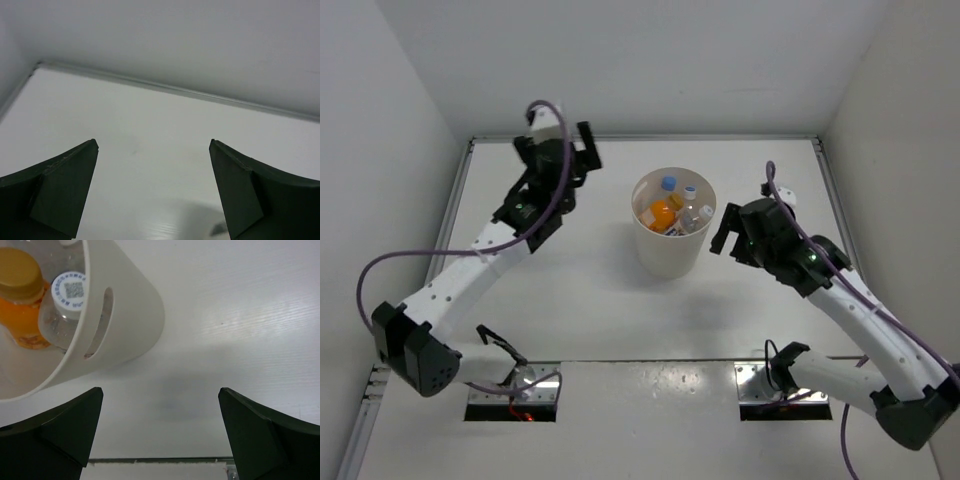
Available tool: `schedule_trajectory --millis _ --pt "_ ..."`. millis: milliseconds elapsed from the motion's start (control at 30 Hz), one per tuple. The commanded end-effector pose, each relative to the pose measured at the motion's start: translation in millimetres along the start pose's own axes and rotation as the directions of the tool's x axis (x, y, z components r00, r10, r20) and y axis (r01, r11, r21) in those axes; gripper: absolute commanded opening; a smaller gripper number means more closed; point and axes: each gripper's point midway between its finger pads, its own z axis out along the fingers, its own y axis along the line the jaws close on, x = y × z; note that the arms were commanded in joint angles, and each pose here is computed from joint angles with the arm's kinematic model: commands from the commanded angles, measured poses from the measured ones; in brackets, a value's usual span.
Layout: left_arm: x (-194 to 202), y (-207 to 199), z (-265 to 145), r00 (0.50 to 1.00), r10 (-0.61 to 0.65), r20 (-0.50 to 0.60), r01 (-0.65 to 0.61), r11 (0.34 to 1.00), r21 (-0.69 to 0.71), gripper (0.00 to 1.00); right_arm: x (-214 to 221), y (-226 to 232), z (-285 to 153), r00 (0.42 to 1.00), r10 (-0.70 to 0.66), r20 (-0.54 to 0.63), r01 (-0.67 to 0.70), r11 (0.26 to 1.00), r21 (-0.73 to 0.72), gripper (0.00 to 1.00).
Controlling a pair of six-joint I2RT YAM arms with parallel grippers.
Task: Put the plastic bottles in the bin
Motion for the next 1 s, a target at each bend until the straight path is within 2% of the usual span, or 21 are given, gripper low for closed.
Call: schedule_trajectory --millis 0,33,67,100,133,233,333,367,400,467,533,567,633,667,833,933,967 --pt "37 97 -1 0.996 -0.069 -0.059 0.050 0.958 -0.282 1.00 0 39 -6 0.996 -0.054 -0.077 0.040 0.986 -0.164 1.00" --pt "69 113 -3 0.991 -0.045 -0.126 0.007 0.957 -0.291 1.00 6 47 -5 0.986 -0.130 -0.099 0.106 0.970 -0.220 1.00" --pt "79 125 -3 0.990 -0.033 -0.137 -0.010 0.953 -0.303 1.00 8 64 -12 0.978 -0.167 -0.127 0.121 0.943 -0.310 1.00" --pt "81 138 0 0.992 -0.019 -0.126 -0.023 0.948 -0.318 1.00 10 69 -8 0.971 -0.188 -0.146 0.134 0.939 -0.318 1.00" --pt "101 152 -1 0.982 0.064 -0.177 -0.119 0.939 -0.323 1.00 6 72 -7 0.970 -0.204 -0.136 0.151 0.934 -0.323 1.00" --pt "112 175 8 0.966 0.167 -0.200 -0.229 0.910 -0.345 1.00 -19 77 -13 0.976 -0.208 -0.057 0.181 0.933 -0.311 1.00" --pt "118 207 18 0.974 0.099 -0.202 -0.182 0.876 -0.446 1.00 -65 66 -20 0.983 -0.173 0.065 0.182 0.966 -0.182 1.00" --pt "120 214 25 0.976 0.077 -0.204 -0.166 0.867 -0.470 1.00 -86 48 -23 0.981 -0.137 0.140 0.146 0.987 -0.061 1.00" --pt "119 220 29 0.979 0.059 -0.197 -0.151 0.858 -0.492 1.00 -97 38 -28 0.978 -0.110 0.178 0.111 0.994 0.001 1.00" --pt "111 233 43 0.985 -0.011 -0.174 -0.082 0.850 -0.519 1.00 -120 22 -40 0.957 -0.084 0.276 0.064 0.995 0.081 1.00" --pt "127 253 50 0.970 -0.058 -0.236 -0.090 0.817 -0.570 1.00 -132 17 -45 0.937 -0.075 0.341 0.044 0.994 0.100 1.00" --pt "118 251 60 0.972 -0.081 -0.222 -0.061 0.821 -0.567 1.00 -134 14 -46 0.934 -0.088 0.347 0.051 0.992 0.116 1.00" --pt "123 251 71 0.963 -0.059 -0.265 -0.098 0.833 -0.544 1.00 -136 5 -44 0.928 -0.093 0.360 0.037 0.986 0.161 1.00" --pt "122 245 75 0.959 -0.033 -0.281 -0.116 0.860 -0.497 1.00 -134 2 -40 0.932 -0.109 0.347 0.046 0.982 0.184 1.00" --pt "121 243 85 0.971 -0.053 -0.231 -0.066 0.874 -0.481 1.00 -130 0 -35 0.939 -0.110 0.326 0.043 0.977 0.208 1.00" --pt "126 225 87 0.965 0.001 -0.263 -0.101 0.924 -0.369 1.00 -131 -1 -33 0.945 -0.125 0.302 0.054 0.971 0.231 1.00" --pt "132 216 85 0.951 0.062 -0.304 -0.151 0.948 -0.280 1.00 -125 -2 -26 0.953 -0.152 0.264 0.082 0.962 0.260 1.00"
